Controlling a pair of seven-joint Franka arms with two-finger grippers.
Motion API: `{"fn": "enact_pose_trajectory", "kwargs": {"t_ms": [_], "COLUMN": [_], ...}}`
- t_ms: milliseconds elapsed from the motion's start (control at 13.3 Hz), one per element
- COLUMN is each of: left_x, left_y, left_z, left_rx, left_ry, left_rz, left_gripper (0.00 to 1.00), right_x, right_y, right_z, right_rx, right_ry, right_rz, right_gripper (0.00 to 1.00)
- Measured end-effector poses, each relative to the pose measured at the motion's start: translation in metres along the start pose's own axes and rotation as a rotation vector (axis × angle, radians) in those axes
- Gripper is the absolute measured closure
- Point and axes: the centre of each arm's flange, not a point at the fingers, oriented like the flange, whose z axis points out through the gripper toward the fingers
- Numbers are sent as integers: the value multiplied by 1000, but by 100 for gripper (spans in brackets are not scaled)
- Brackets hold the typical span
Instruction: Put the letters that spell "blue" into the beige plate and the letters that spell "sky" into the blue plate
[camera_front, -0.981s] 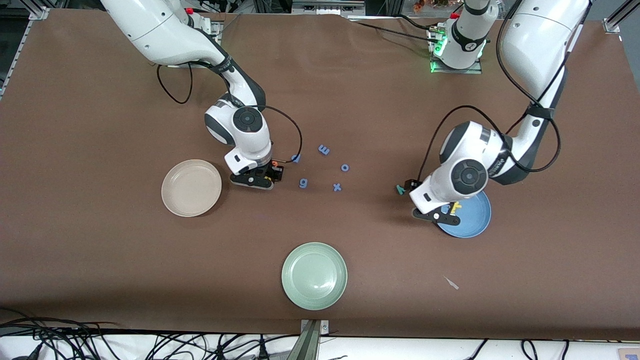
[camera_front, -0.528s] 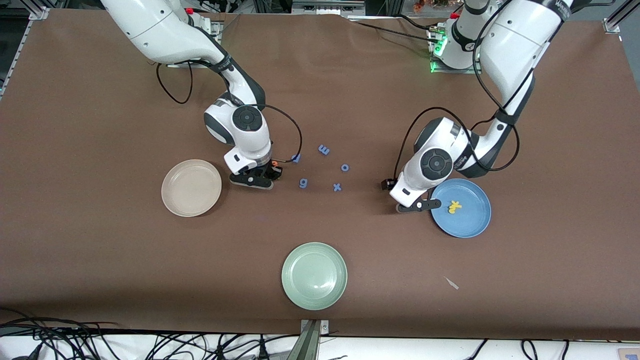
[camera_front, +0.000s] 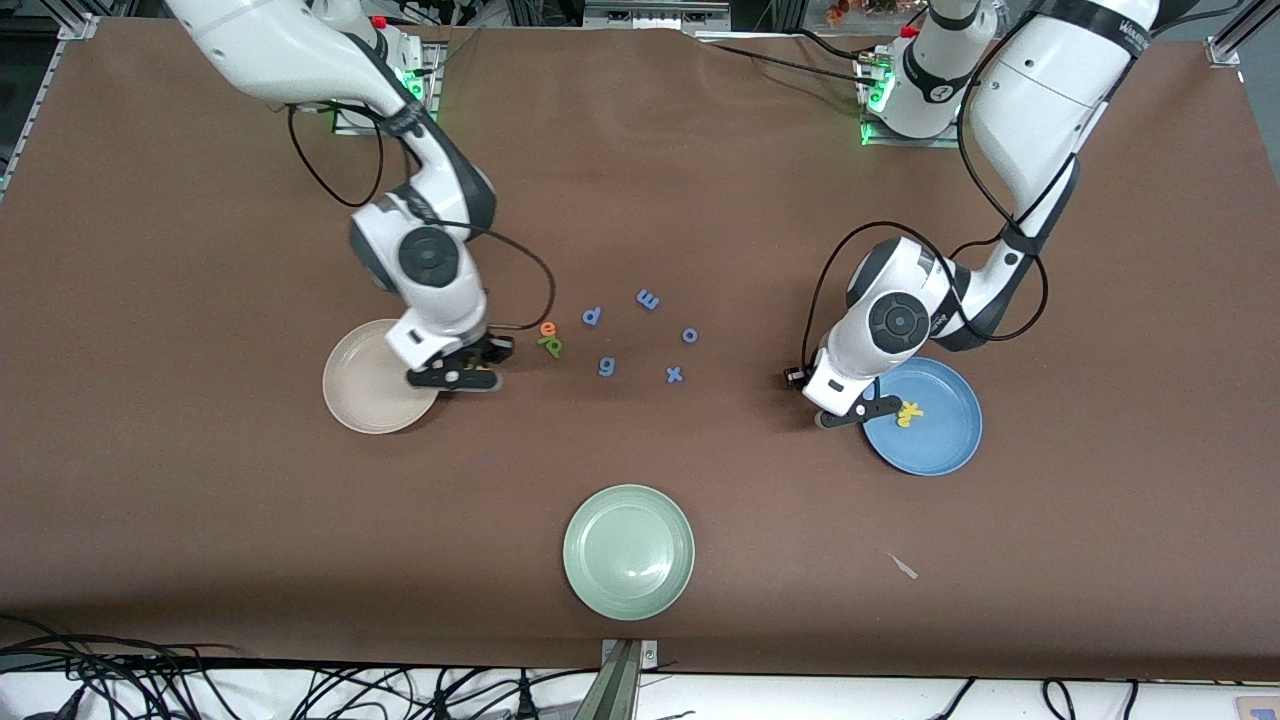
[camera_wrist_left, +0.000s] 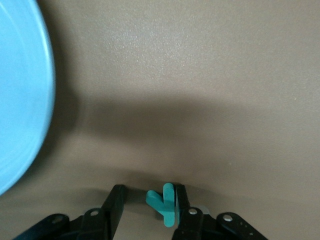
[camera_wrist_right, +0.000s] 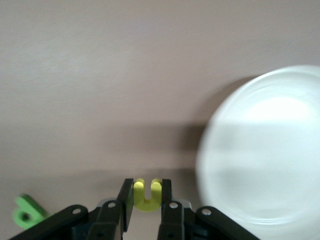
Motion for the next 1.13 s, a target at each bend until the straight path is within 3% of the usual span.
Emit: {"fn": "enact_pose_trajectory", "kwargs": {"t_ms": [75, 226, 302, 453, 603, 905, 1131], "left_x": [0, 0, 0, -1, -2, 10, 34], "left_y": [0, 0, 0, 1, 3, -2, -35], "left_z": [0, 0, -1, -2, -2, -55, -85], "left_rx": [0, 0, 1, 1, 3, 105, 143], "left_ry": [0, 0, 0, 1, -1, -66, -56], "left_rz": [-4, -8, -9, -9, -4, 59, 186], "left_gripper": [61, 63, 68, 75, 75, 75, 75], "right_x": [8, 14, 10, -2, -5, -11, -19], "right_y": [30, 72, 76, 71, 69, 25, -23], "right_z": [-12, -14, -7, 8, 10, -2, 0], "right_rx": [-11, -32, -36, -39, -37, 42, 108], "right_ry": [-10, -31, -47, -74, -78, -78, -56], "right_rz": [-40, -73, -75, -90, -80, 163, 356], "right_gripper": [74, 70, 68, 50, 28, 26, 26]}}
